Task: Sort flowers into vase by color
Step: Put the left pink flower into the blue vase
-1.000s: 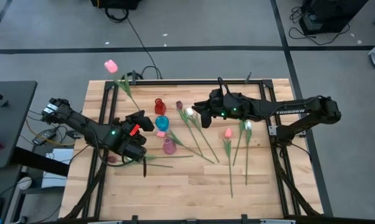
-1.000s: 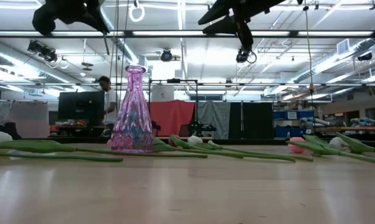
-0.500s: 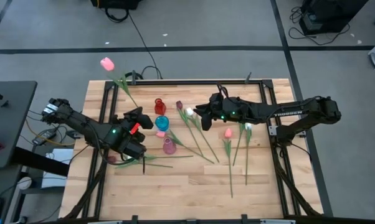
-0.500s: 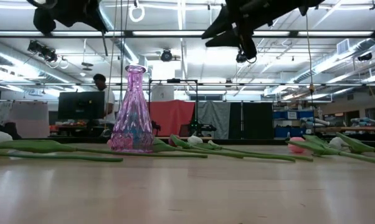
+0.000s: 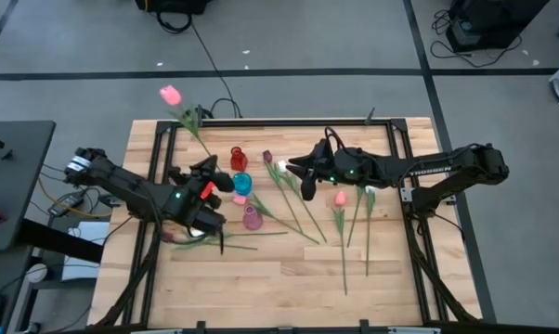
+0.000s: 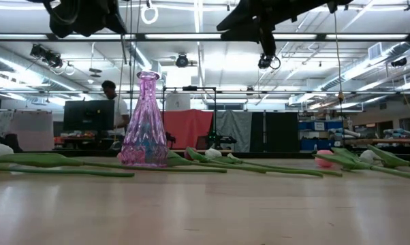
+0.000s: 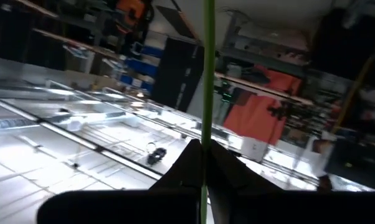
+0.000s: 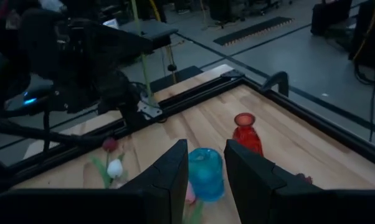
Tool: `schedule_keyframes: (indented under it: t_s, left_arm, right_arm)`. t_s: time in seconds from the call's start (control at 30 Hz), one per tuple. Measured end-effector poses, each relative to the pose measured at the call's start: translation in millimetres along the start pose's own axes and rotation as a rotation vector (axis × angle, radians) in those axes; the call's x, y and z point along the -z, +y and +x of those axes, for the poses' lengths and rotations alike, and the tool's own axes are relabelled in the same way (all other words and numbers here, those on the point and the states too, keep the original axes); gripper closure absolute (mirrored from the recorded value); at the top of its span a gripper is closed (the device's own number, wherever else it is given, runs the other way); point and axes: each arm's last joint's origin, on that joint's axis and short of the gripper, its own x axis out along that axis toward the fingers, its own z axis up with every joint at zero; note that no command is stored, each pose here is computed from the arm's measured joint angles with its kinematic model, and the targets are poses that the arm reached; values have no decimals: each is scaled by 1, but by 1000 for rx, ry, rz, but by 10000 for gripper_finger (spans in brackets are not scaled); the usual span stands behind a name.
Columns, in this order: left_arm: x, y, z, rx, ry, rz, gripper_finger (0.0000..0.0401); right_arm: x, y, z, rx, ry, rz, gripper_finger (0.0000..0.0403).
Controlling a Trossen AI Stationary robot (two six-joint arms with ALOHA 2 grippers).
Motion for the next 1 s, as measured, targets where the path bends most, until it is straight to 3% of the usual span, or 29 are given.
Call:
schedule_keyframes:
  t_s: [0.17,0.37,0.67,1.0]
  left_arm:
    - [-17,7,-10,-58,-25,-12,389]
    - [-24,23,-22,-127,-86,-163,389]
    - [-31,37,-46,-245,-223,-99,390]
    - [-53,28,-28,-222,-198,12,390]
  right_arm:
    - [0,0,0,-6,4,-26,284]
    - [-1,-3,1,2,-4,-51,284]
    - [-4,-9,3,-23,3,-34,284]
    - [-6,-8,3,-34,-23,-36,284]
